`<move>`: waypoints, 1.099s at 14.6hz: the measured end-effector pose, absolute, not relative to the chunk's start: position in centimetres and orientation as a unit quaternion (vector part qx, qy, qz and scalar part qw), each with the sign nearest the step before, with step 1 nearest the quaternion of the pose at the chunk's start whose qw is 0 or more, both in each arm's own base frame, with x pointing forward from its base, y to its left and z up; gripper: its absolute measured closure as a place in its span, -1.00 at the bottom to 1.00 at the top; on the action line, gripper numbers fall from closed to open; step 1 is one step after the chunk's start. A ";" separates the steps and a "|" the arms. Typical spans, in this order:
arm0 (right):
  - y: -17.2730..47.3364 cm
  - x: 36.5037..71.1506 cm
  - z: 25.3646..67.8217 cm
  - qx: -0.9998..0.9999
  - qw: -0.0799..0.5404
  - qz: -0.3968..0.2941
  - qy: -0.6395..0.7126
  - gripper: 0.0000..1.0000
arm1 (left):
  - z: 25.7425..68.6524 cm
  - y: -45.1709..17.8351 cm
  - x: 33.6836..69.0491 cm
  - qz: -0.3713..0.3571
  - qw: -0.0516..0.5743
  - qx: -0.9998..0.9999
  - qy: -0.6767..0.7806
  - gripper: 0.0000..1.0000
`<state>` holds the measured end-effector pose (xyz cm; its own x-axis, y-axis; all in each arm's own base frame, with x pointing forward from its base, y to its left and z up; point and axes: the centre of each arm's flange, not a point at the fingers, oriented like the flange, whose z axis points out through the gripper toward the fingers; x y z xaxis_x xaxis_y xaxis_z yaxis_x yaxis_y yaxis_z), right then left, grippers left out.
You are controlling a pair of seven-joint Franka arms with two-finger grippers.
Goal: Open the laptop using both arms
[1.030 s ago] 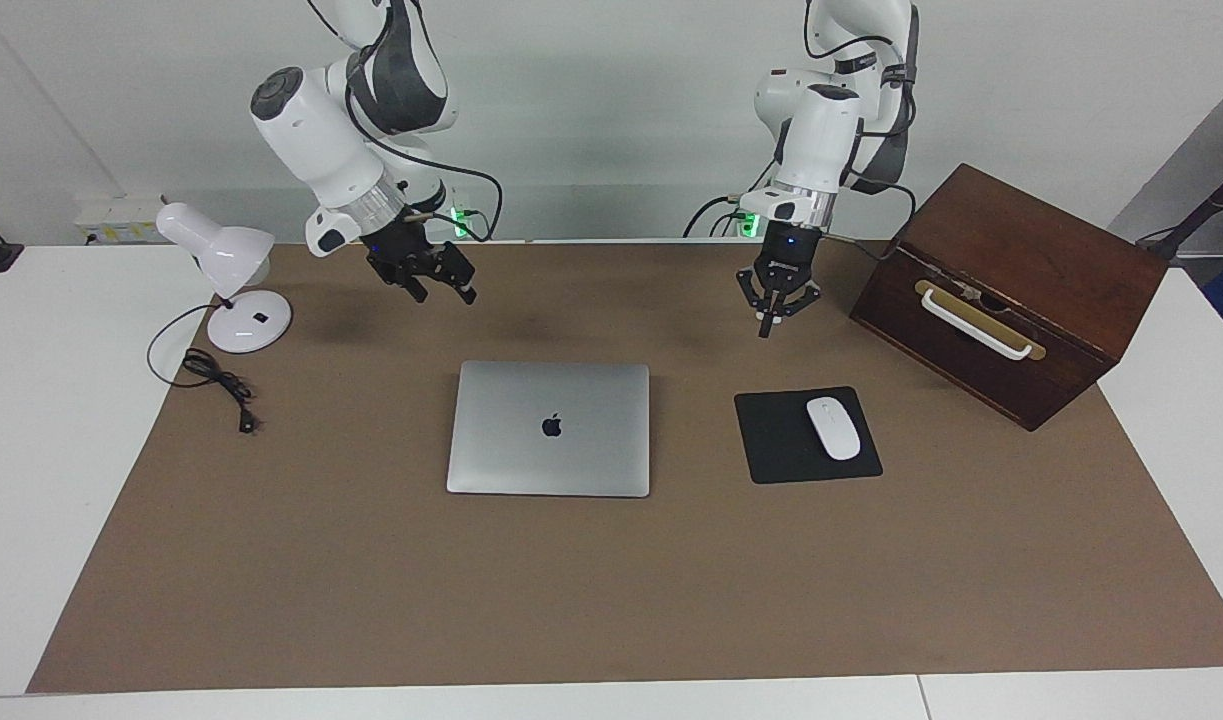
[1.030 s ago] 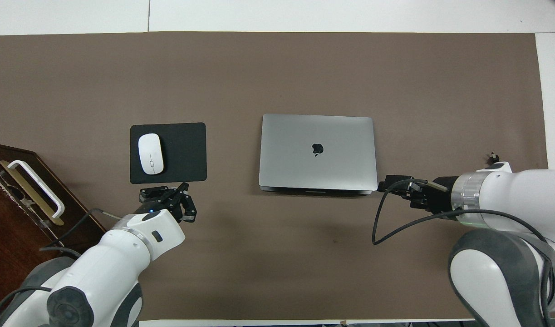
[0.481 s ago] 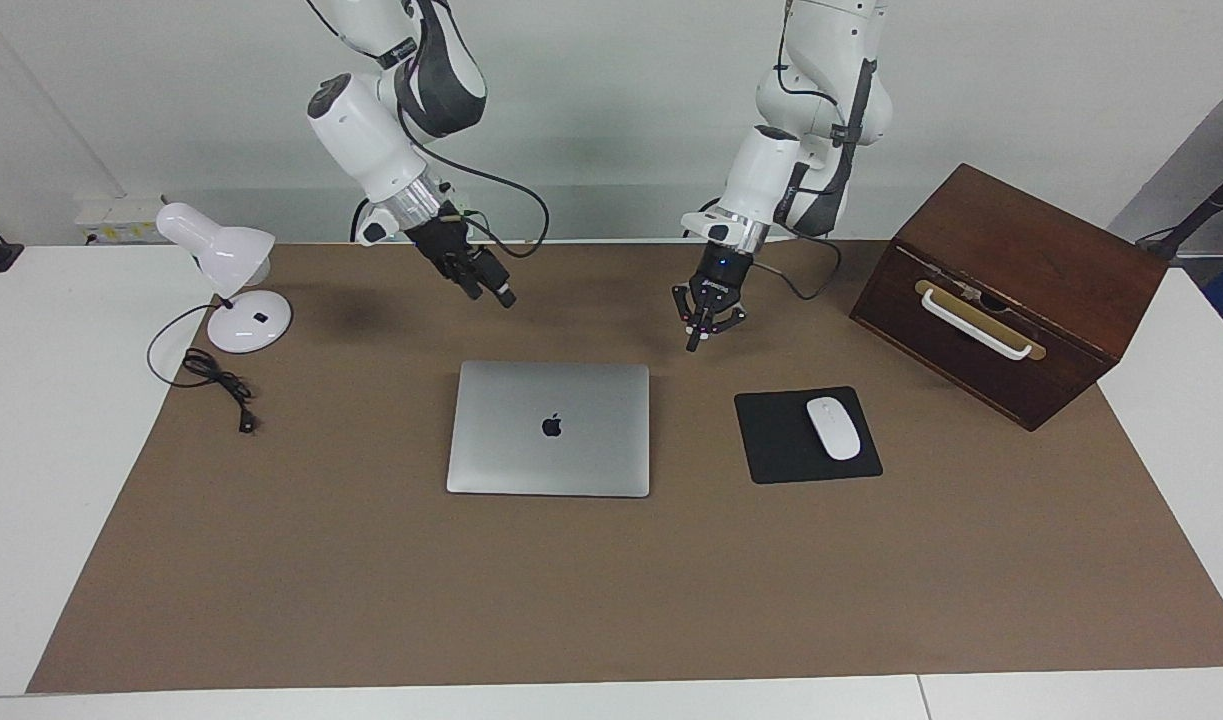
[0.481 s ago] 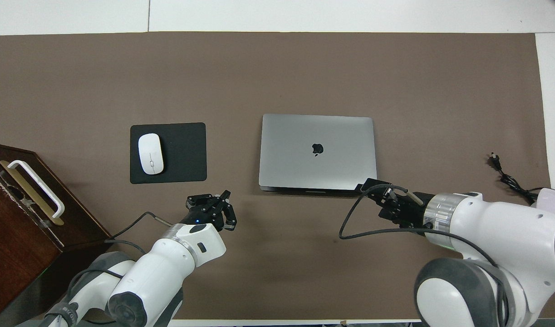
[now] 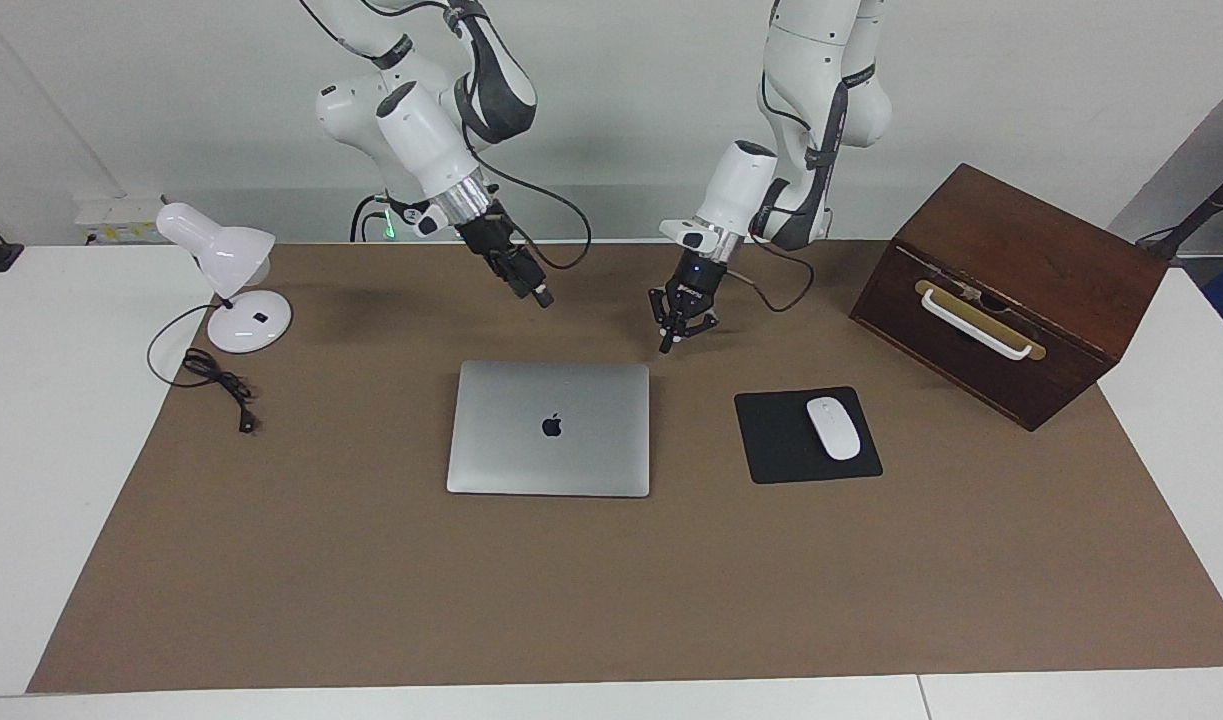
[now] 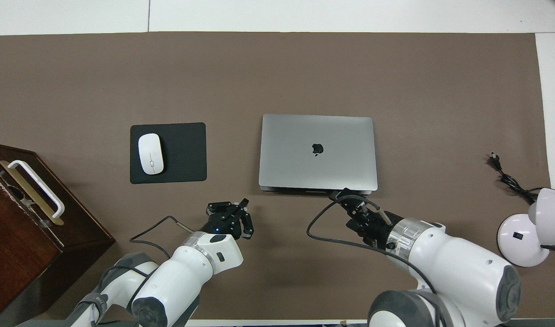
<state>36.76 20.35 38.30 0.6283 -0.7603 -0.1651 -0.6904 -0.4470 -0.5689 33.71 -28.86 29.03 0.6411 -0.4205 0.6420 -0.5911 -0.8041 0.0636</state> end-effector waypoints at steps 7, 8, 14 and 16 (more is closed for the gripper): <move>21.7 36.1 34.7 -0.850 0.286 -0.059 0.439 -1.00 | 28.6 -31.1 36.5 0.322 0.140 0.893 -0.279 0.98; 21.7 36.2 34.3 -0.851 0.282 -0.058 0.438 -1.00 | 28.4 -31.4 36.9 0.323 0.141 0.893 -0.279 0.98; 21.5 36.3 33.1 -0.864 0.269 -0.062 0.421 -1.00 | 27.0 -32.3 38.0 0.317 0.139 0.896 -0.279 0.98; 21.4 36.4 32.9 -0.870 0.267 -0.066 0.409 -1.00 | 27.1 -32.6 38.3 0.319 0.140 0.895 -0.279 0.98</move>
